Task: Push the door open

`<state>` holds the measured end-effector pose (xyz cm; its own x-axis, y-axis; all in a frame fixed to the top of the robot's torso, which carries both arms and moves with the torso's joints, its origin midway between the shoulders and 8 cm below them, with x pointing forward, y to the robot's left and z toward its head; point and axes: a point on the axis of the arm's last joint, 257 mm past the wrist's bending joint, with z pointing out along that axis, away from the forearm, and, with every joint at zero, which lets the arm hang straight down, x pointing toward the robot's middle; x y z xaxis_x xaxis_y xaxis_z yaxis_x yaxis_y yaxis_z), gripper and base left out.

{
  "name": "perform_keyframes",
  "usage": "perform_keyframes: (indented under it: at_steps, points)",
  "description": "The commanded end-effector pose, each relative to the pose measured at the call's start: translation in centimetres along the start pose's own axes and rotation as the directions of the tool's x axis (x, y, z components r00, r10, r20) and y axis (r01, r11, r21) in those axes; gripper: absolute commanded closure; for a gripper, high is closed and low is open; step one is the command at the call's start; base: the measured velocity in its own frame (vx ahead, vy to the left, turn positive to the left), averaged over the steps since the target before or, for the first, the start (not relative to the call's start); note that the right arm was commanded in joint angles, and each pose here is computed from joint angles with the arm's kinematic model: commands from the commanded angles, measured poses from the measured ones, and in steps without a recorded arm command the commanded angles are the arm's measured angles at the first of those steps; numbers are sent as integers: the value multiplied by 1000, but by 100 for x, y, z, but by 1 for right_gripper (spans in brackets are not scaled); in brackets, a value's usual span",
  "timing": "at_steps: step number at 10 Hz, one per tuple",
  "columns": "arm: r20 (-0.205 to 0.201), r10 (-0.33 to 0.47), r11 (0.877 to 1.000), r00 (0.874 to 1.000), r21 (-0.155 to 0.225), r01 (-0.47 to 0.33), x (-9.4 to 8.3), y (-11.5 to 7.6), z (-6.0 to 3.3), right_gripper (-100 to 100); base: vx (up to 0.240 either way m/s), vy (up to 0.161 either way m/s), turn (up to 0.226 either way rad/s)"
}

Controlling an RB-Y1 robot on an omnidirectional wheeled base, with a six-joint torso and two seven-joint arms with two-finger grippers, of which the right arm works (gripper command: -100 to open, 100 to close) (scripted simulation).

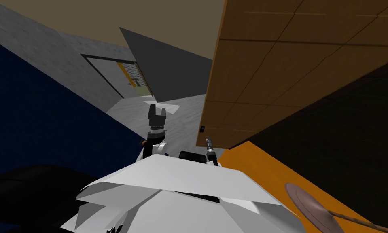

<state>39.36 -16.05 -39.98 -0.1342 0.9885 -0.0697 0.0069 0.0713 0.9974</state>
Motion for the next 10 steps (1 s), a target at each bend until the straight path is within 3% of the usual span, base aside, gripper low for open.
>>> perform_keyframes:
  at_steps: [1, 6, 8, 10]
  points:
    - [-26, 11, 1000, 1000, -3, -11, 221, 11, -59, -100, -46, -14, -199]
    - [-89, 67, 998, 994, -16, -68, 845, 138, -120, -100, -54, -10, -176]
    - [-88, 30, 999, 996, -8, -31, 666, 61, -115, -100, 32, 21, 3]
    - [-88, 12, 1000, 996, -5, -13, 578, 32, -93, -100, 193, 46, 12]
